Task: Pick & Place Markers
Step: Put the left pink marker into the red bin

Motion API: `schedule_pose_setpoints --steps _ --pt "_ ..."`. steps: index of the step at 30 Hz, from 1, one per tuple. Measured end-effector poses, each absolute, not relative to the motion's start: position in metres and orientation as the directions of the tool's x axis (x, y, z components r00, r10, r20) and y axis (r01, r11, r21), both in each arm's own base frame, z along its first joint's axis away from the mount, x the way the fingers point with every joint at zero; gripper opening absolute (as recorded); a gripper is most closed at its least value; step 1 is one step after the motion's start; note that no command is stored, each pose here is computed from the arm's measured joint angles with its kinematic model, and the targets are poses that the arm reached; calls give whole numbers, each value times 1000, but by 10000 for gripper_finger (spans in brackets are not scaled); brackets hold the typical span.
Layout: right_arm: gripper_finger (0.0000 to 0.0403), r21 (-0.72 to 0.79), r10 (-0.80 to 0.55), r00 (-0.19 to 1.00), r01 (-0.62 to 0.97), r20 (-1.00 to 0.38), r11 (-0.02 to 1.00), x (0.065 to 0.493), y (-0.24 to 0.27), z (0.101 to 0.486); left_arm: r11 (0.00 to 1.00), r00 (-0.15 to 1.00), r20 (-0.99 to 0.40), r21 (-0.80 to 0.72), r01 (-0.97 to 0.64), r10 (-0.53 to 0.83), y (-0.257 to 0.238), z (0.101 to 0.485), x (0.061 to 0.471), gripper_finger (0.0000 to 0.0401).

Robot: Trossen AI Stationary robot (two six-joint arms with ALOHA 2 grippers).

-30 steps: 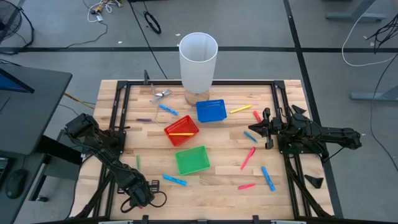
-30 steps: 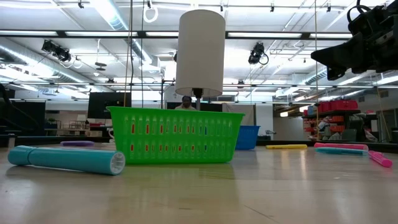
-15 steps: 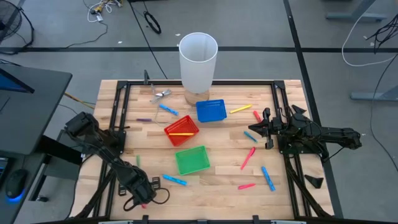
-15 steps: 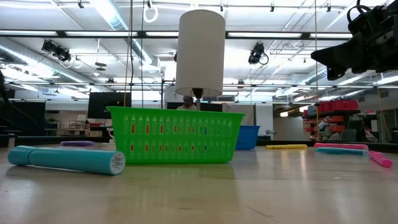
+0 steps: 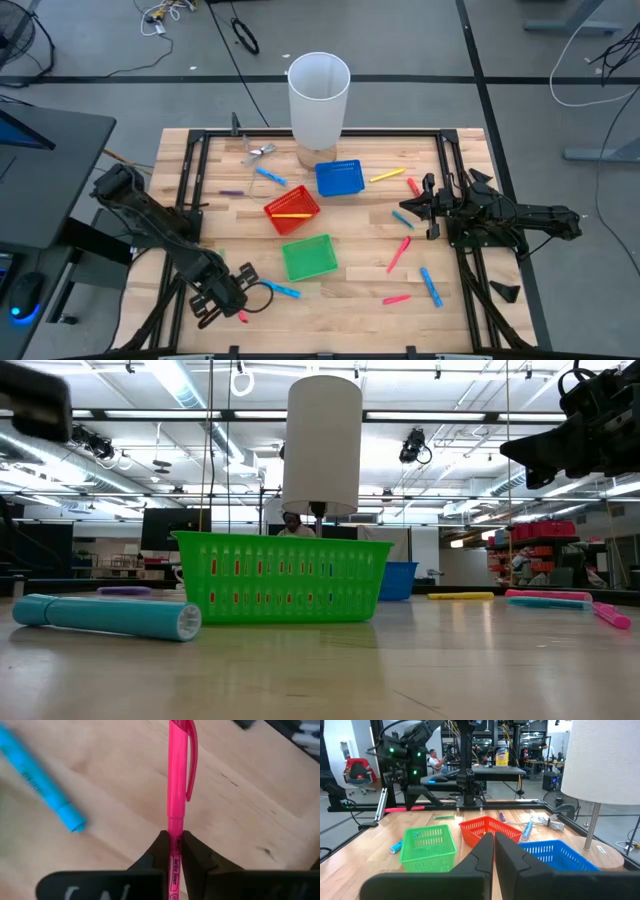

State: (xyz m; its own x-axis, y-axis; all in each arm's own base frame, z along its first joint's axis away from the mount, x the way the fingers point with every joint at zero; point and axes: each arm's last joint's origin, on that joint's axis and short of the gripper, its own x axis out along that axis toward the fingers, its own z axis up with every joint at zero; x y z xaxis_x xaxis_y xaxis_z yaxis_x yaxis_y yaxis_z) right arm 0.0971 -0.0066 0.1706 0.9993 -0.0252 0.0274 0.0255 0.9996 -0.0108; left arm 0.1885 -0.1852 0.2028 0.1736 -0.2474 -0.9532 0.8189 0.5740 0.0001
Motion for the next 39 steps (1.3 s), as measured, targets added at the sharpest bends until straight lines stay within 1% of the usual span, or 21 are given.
schedule_pose_setpoints --steps 8,13,21,25,28,31,35,39 --pt "20 -11 -26 999 26 27 1000 97 -7 170 736 236 -938 -29 677 -254 -181 233 185 27" --pt "20 -11 -25 999 26 26 1000 97 -7 170 835 265 -934 -60 547 -240 -179 248 183 27" --pt "20 -11 -26 999 26 27 1000 97 -7 170 934 300 -931 -100 343 -210 -178 271 175 27" --pt "20 -11 -25 999 25 26 1000 97 -7 170 972 305 -933 -137 191 -191 -178 278 174 27" --pt "20 -11 -25 999 25 27 1000 97 -7 170 983 298 -937 -174 51 -182 -177 279 173 27" --pt "20 -11 -25 999 25 27 1000 97 -7 171 974 285 -944 -203 -100 -167 -176 278 172 27" --pt "20 -11 -25 999 26 26 1000 97 -7 170 937 272 -950 -226 -267 -152 -174 278 170 27" --pt "20 -11 -25 999 26 27 1000 97 -7 171 884 267 -952 -248 -397 -148 -174 278 170 27"
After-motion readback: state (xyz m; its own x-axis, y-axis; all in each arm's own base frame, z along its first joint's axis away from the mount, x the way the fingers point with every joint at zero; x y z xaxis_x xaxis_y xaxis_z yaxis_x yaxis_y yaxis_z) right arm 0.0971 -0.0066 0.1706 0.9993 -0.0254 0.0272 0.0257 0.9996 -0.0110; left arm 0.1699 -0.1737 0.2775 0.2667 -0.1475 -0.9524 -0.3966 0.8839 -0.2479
